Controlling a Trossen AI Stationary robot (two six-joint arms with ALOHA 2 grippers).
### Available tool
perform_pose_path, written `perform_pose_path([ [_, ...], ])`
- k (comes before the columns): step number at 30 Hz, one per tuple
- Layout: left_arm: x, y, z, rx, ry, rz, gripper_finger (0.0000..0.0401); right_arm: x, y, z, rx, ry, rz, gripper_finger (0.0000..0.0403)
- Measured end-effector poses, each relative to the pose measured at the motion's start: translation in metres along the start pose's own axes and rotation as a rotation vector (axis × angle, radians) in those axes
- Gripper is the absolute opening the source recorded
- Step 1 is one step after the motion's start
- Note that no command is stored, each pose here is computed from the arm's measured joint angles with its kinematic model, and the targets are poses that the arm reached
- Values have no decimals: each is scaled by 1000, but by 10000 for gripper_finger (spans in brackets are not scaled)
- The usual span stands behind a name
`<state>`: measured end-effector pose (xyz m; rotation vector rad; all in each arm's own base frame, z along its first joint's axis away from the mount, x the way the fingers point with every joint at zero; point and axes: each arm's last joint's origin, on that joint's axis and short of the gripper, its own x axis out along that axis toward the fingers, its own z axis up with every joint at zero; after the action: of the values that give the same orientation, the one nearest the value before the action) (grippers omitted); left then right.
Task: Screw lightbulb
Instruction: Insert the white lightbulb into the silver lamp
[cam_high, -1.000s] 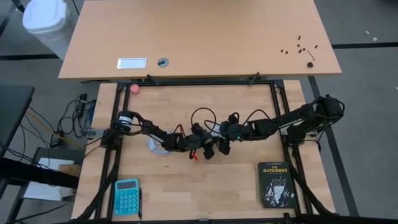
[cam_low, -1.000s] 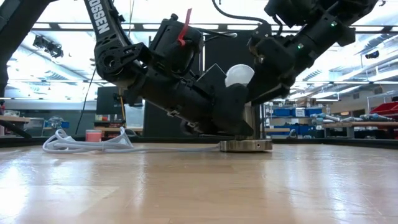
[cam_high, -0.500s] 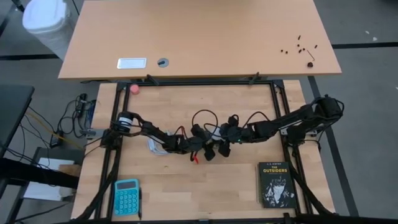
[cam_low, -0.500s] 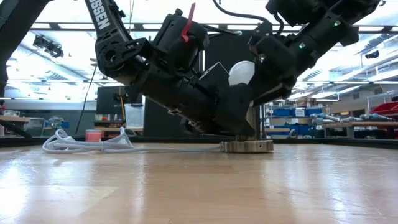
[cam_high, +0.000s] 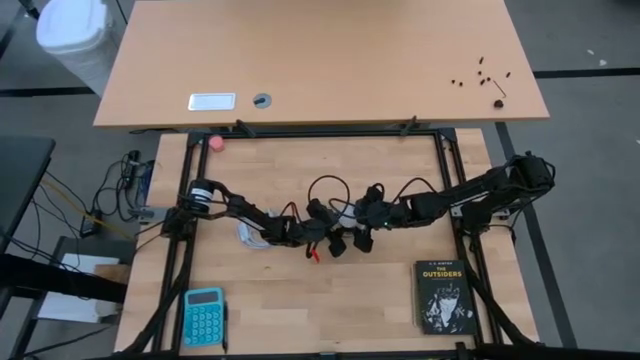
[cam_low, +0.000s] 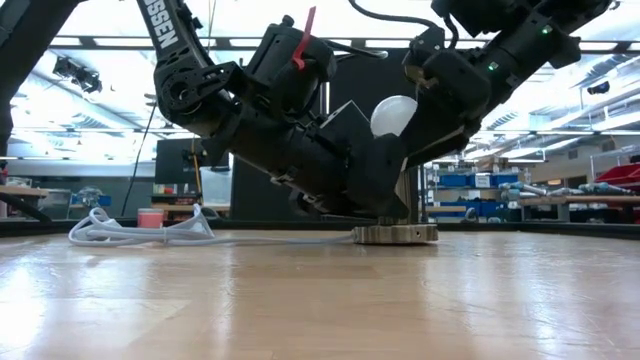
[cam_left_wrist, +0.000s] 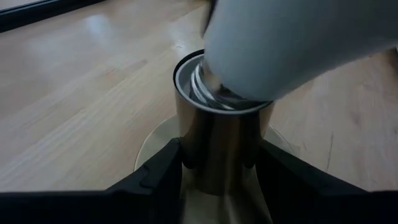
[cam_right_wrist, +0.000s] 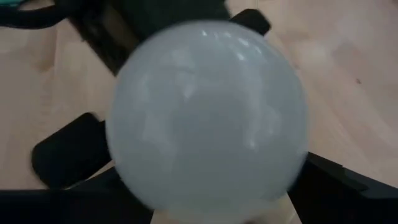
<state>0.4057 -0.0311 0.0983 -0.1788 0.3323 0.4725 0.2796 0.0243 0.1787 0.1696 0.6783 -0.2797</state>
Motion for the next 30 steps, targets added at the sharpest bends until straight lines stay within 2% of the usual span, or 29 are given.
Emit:
perform_pose_path([
  [10, 0, 0, 0, 1, 3, -10, 188, 3, -10, 5, 18, -16, -5, 313],
  [20, 0, 0, 0, 3, 4, -12, 188, 3, -11, 6, 137, -27, -25, 313],
  [26, 0, 0, 0, 6, 7, -11, 188, 3, -12, 2, 211, 15, -41, 310],
  [30, 0, 0, 0, 7, 8, -11, 188, 3, -11, 1, 206, 39, 8, 310],
])
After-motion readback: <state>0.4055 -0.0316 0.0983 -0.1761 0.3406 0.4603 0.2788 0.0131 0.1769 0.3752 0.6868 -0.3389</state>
